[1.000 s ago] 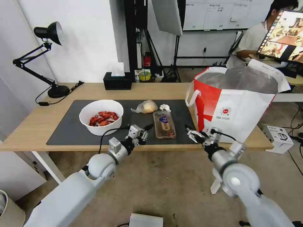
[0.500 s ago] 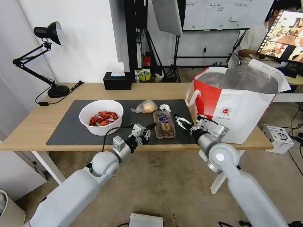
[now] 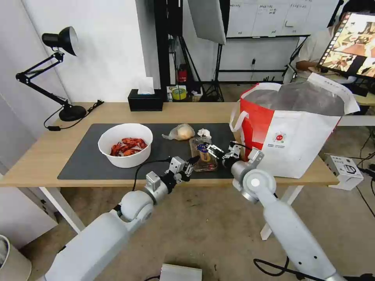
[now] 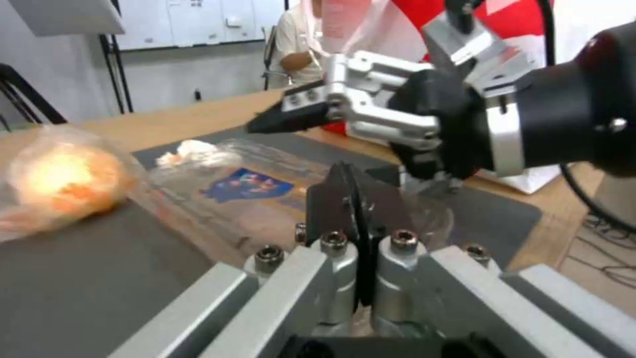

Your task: Pick up the trash from the table and place it into the takeout bag.

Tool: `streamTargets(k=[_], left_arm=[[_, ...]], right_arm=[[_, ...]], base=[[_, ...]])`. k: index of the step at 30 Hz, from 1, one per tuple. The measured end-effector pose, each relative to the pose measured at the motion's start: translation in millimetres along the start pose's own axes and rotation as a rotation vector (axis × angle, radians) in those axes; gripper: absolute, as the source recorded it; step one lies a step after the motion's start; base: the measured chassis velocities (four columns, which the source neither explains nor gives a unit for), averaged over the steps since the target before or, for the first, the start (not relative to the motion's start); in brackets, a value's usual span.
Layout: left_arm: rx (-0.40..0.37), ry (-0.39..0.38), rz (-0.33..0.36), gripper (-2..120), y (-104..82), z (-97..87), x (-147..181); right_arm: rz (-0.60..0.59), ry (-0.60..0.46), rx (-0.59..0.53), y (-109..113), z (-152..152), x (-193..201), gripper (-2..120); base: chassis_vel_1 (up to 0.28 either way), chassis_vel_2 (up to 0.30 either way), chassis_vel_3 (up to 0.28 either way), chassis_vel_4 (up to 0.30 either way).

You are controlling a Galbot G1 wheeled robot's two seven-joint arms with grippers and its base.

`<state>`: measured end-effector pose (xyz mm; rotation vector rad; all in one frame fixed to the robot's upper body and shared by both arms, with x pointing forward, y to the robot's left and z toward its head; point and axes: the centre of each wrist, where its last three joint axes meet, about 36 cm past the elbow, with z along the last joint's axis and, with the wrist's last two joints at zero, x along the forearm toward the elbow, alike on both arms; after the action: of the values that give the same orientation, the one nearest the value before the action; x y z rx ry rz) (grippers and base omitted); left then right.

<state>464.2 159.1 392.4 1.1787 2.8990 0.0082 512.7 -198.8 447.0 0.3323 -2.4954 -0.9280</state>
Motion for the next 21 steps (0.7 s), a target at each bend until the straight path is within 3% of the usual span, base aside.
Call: streamTargets(k=[21], left_arm=[[0.001, 0.034, 0.025, 0, -3.1, 20.8, -3]], right_arm=[[0.0, 0.013, 0.0, 4, 2, -7, 100]], base=[[0.0, 0.0, 0.0, 0.0]])
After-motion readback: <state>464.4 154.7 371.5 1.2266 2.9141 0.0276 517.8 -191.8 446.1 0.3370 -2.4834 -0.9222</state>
